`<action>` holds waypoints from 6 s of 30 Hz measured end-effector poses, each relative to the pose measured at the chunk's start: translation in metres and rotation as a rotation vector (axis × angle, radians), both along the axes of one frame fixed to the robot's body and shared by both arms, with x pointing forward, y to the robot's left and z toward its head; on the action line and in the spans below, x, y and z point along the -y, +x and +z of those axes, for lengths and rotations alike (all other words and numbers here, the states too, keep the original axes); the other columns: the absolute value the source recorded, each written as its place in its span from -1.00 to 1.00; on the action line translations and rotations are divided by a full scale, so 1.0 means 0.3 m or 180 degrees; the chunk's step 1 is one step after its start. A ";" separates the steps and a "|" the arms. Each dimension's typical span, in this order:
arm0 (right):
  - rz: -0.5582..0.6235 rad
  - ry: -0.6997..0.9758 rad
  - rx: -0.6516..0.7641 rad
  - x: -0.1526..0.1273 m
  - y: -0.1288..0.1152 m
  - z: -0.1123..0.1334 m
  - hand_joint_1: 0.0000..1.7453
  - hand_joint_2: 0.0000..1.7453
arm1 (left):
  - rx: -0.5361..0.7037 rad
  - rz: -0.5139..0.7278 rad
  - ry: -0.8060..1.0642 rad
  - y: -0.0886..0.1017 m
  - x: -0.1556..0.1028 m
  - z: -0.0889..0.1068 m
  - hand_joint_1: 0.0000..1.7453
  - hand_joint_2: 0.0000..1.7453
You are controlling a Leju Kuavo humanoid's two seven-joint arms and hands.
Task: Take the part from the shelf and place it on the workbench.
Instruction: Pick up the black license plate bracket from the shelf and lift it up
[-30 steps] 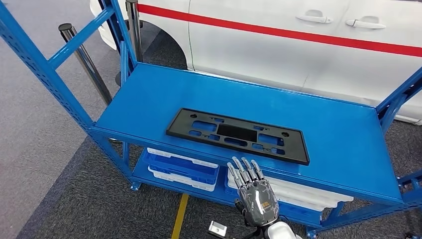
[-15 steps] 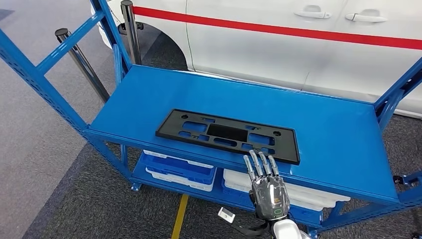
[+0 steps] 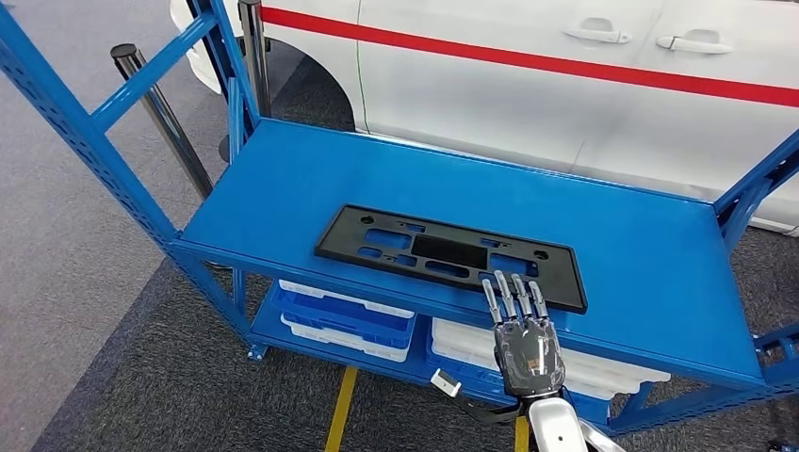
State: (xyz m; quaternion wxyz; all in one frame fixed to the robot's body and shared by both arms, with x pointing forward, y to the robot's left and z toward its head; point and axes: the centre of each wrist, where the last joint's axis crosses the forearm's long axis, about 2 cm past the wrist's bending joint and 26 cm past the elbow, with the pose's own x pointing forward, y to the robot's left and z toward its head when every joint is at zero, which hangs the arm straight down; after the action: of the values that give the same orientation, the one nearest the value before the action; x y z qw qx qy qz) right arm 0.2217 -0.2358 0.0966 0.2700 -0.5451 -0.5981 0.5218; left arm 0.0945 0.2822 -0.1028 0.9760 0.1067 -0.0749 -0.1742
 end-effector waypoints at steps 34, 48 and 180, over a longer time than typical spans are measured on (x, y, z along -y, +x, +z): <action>-0.0188 -0.0243 -0.0191 0.101 0.157 -0.009 -1.00 1.00 | -0.0017 -0.0167 -0.0043 0.029 0.023 0.007 -1.00 -1.00; 0.0119 0.0105 -0.0008 -0.036 0.258 0.123 -1.00 1.00 | -0.0012 -0.0259 -0.0111 0.050 0.064 0.013 -1.00 -1.00; 0.0982 0.0792 -0.1043 -0.347 0.388 0.232 -1.00 -1.00 | 0.0091 -0.0481 -0.0269 0.113 0.159 0.038 -1.00 -1.00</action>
State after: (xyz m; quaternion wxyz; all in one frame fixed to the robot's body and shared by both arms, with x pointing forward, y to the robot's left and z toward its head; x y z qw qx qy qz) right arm 0.3381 -0.1317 0.1662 0.3454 -0.3181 -0.6821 0.5606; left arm 0.1284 0.2347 -0.0915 0.9626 0.0620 -0.1040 -0.2425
